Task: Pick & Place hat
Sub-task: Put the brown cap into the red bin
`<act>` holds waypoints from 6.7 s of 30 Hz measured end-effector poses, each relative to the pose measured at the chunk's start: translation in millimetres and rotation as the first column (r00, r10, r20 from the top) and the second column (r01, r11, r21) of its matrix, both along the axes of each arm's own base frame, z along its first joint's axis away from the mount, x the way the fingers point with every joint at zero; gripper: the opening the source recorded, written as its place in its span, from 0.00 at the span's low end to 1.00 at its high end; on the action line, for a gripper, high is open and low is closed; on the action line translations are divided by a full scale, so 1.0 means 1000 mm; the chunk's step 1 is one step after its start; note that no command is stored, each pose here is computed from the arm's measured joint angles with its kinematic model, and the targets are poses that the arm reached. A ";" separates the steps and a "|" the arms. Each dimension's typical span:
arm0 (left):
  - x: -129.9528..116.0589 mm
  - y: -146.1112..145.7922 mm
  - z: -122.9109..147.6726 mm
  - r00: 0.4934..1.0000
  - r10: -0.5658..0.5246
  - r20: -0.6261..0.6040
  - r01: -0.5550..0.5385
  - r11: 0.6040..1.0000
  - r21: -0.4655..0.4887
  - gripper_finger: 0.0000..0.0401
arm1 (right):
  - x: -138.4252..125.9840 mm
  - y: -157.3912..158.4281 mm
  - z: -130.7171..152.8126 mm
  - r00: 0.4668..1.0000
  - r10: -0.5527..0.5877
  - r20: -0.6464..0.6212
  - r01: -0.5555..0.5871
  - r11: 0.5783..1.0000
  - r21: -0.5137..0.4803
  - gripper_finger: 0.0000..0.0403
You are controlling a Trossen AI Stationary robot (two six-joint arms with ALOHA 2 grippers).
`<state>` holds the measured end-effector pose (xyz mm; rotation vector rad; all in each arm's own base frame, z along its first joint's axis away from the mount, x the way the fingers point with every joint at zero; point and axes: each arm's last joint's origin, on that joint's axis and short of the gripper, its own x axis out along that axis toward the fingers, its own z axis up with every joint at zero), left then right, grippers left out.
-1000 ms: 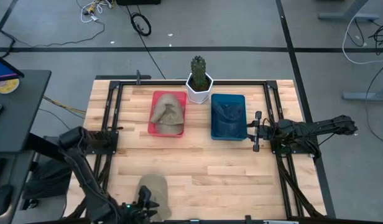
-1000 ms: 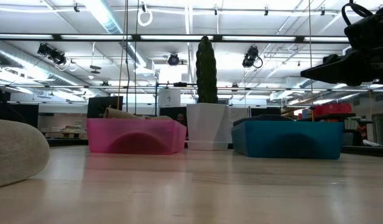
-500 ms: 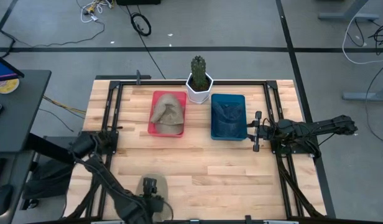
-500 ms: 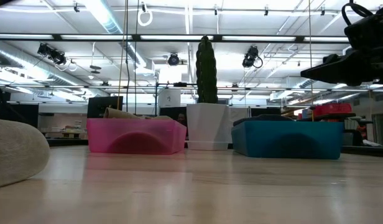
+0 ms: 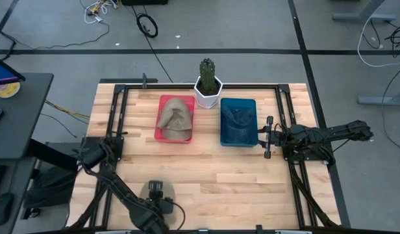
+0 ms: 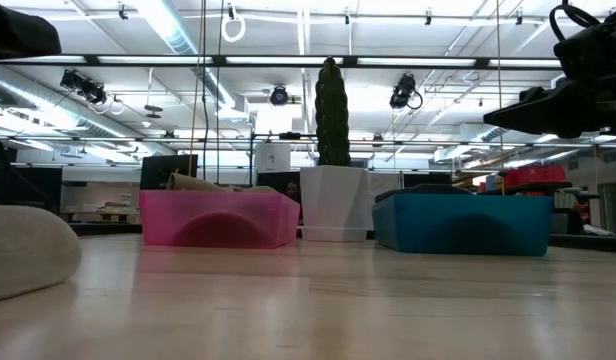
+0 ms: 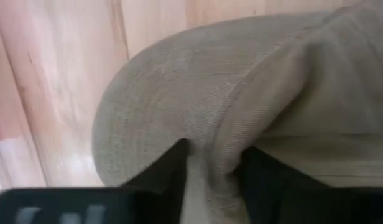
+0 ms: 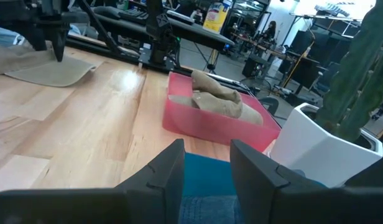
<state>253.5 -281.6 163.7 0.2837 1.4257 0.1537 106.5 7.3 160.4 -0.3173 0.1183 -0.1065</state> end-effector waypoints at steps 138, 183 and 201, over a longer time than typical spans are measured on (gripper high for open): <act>0.012 0.370 0.055 0.960 0.253 -0.123 -0.266 0.958 -0.104 0.01 | 0.000 0.000 0.001 1.000 -0.001 0.014 0.001 1.000 0.002 0.33; 0.086 0.355 0.084 0.907 0.107 0.407 -0.106 0.994 -0.026 0.01 | 0.000 0.000 0.002 1.000 0.000 0.015 0.000 1.000 0.002 0.33; 0.088 0.359 0.032 0.961 0.226 0.160 -0.220 0.974 -0.052 0.01 | 0.000 0.000 0.001 1.000 -0.001 0.014 0.001 1.000 0.002 0.33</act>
